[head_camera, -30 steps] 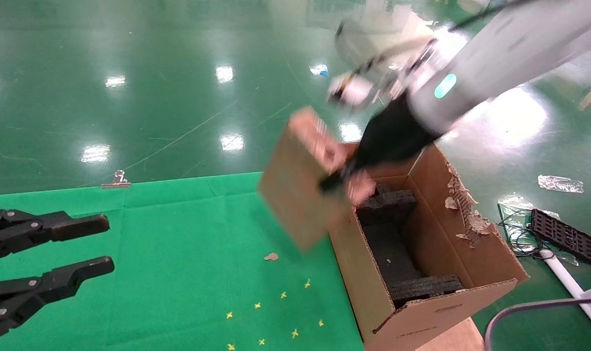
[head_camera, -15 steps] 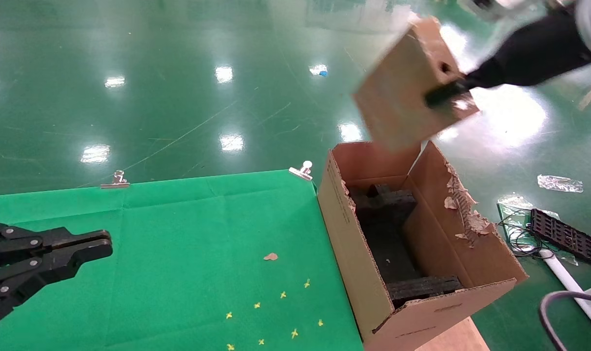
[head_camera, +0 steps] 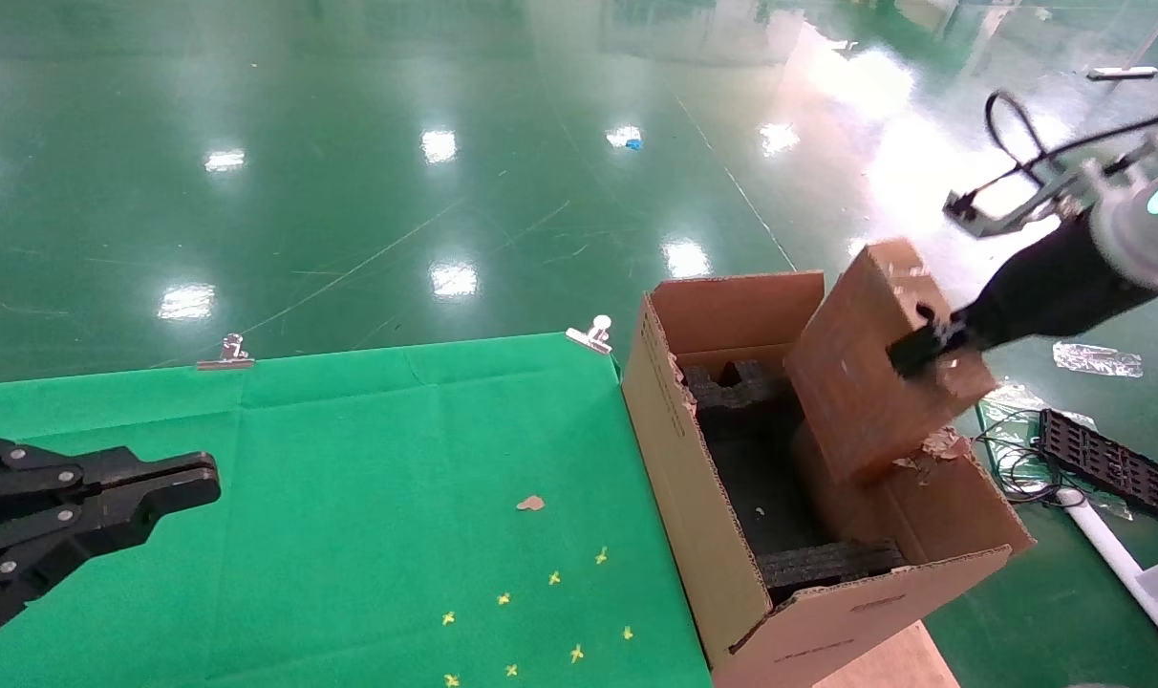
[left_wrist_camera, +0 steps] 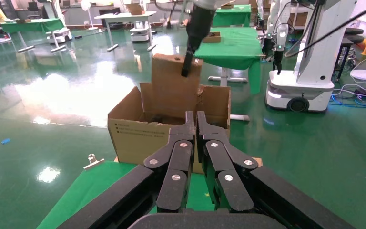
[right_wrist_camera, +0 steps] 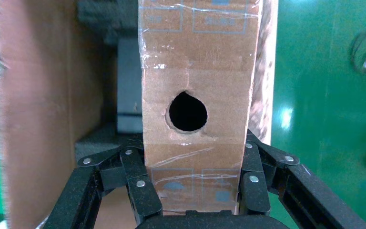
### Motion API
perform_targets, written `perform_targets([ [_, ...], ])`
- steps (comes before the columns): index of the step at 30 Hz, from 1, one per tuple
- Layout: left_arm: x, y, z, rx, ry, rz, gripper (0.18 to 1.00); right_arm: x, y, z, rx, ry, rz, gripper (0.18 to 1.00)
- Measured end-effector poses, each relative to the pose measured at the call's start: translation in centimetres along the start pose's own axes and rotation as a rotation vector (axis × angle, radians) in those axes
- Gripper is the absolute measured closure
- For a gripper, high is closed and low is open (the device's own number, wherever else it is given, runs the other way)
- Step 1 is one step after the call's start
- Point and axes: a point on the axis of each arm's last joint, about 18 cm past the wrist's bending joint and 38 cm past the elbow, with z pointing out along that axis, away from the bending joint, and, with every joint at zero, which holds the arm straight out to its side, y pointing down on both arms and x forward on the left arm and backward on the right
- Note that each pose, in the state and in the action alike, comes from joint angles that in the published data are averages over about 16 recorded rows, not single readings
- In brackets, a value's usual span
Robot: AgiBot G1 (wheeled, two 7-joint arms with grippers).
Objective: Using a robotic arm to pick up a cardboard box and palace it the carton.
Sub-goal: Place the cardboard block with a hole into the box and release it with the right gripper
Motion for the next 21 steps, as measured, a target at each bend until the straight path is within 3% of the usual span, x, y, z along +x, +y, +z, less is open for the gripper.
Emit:
perform_targets([
  [11,0.0,0.0,0.0,0.0,0.0,0.0,0.911,1.0,2.0,4.6,-0.105,0.062,0.053,0.852],
  [21,0.0,0.0,0.0,0.0,0.0,0.0,0.739,1.1,2.7,7.4,-0.138,0.093,0.059,0.854],
])
